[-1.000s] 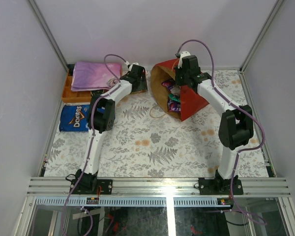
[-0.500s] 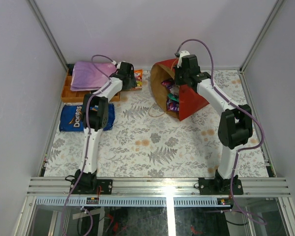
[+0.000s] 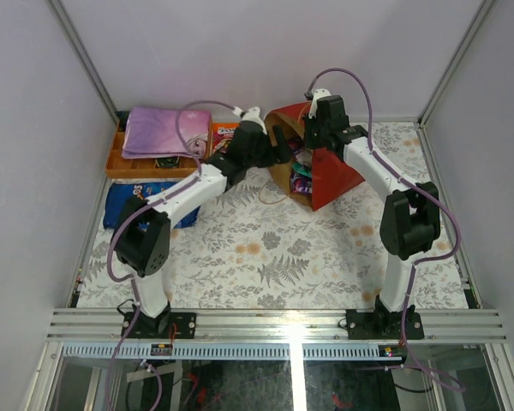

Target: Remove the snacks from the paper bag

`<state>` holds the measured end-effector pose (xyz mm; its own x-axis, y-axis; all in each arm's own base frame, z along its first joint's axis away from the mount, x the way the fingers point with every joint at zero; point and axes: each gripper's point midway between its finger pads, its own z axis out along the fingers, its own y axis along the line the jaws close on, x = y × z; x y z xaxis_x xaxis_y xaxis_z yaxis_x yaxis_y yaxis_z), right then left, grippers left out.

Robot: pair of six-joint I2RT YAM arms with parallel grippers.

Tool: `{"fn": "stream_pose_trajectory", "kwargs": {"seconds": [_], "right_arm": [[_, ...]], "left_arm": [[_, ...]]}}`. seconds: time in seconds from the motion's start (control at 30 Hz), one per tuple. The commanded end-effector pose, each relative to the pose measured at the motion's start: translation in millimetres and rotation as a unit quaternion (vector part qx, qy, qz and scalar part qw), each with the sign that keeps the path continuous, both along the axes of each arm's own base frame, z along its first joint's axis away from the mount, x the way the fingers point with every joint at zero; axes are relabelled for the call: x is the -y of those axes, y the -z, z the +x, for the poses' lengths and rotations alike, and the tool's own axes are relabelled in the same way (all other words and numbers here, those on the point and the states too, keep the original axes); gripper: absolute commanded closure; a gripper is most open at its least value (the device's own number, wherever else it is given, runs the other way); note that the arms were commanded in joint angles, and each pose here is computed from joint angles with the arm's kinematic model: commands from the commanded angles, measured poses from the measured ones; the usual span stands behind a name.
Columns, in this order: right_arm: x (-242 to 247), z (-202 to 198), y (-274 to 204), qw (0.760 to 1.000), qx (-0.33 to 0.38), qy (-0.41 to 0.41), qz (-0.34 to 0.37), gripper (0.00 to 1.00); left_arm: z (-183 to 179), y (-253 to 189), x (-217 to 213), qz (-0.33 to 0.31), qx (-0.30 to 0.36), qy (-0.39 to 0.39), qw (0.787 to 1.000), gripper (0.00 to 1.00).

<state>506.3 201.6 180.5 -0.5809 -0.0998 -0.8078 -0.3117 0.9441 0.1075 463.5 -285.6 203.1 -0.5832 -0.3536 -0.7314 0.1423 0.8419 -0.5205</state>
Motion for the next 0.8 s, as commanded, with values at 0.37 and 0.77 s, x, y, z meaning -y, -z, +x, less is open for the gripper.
{"fn": "stream_pose_trajectory", "kwargs": {"seconds": [0.37,0.77], "right_arm": [[-11.8,-12.7,-58.1,0.997,0.056,-0.017,0.058,1.00],[-11.4,-16.8,-42.5,0.997,0.041,-0.020,0.055,1.00]], "left_arm": [[25.4,92.1,96.5,-0.086,-0.091,0.055,0.991,0.31],[44.1,114.4,115.3,-0.094,-0.095,0.072,0.988,0.60]]}}
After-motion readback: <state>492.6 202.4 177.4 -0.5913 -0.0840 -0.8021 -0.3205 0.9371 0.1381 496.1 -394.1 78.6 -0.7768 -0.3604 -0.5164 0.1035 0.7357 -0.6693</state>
